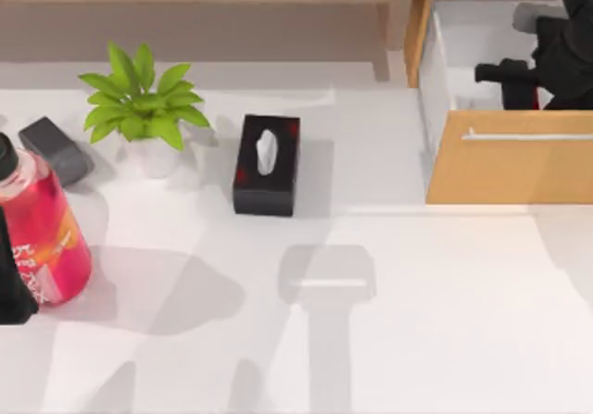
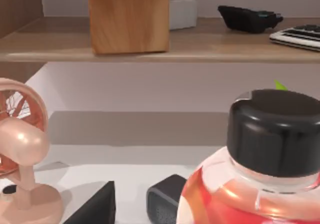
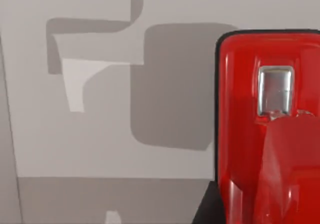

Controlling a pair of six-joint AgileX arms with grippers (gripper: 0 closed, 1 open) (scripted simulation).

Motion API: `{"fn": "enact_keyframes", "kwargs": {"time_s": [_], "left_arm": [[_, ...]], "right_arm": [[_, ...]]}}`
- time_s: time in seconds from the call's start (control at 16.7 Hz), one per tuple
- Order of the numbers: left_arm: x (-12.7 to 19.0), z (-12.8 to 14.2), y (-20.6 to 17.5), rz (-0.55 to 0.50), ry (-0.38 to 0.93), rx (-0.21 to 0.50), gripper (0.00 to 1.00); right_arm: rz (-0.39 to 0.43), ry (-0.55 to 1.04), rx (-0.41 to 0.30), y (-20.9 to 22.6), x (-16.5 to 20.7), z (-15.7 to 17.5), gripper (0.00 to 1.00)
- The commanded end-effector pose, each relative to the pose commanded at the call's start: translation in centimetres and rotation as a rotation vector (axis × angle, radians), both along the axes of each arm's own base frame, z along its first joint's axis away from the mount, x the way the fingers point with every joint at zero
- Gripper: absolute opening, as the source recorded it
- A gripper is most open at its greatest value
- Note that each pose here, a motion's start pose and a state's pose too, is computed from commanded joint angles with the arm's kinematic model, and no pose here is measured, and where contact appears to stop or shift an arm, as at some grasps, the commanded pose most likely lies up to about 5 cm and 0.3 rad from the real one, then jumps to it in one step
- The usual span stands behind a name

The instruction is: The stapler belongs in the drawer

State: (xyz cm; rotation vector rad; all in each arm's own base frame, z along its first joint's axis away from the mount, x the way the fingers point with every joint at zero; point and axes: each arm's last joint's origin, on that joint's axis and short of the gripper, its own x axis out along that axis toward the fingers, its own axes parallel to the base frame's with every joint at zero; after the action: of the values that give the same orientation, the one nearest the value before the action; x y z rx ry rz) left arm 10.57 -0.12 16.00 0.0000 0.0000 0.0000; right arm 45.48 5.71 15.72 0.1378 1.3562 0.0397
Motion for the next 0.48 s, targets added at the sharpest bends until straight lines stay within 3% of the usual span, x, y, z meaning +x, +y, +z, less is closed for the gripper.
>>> {"fn": "enact_keyframes", "kwargs": {"time_s": [0.48], "left_arm": [[0.0,0.0,0.0,0.0,0.0,0.0,1.0]], "right_arm": [[0.03,0.025,-0.044,0.1,-1.2,-0.6,0.0]]}}
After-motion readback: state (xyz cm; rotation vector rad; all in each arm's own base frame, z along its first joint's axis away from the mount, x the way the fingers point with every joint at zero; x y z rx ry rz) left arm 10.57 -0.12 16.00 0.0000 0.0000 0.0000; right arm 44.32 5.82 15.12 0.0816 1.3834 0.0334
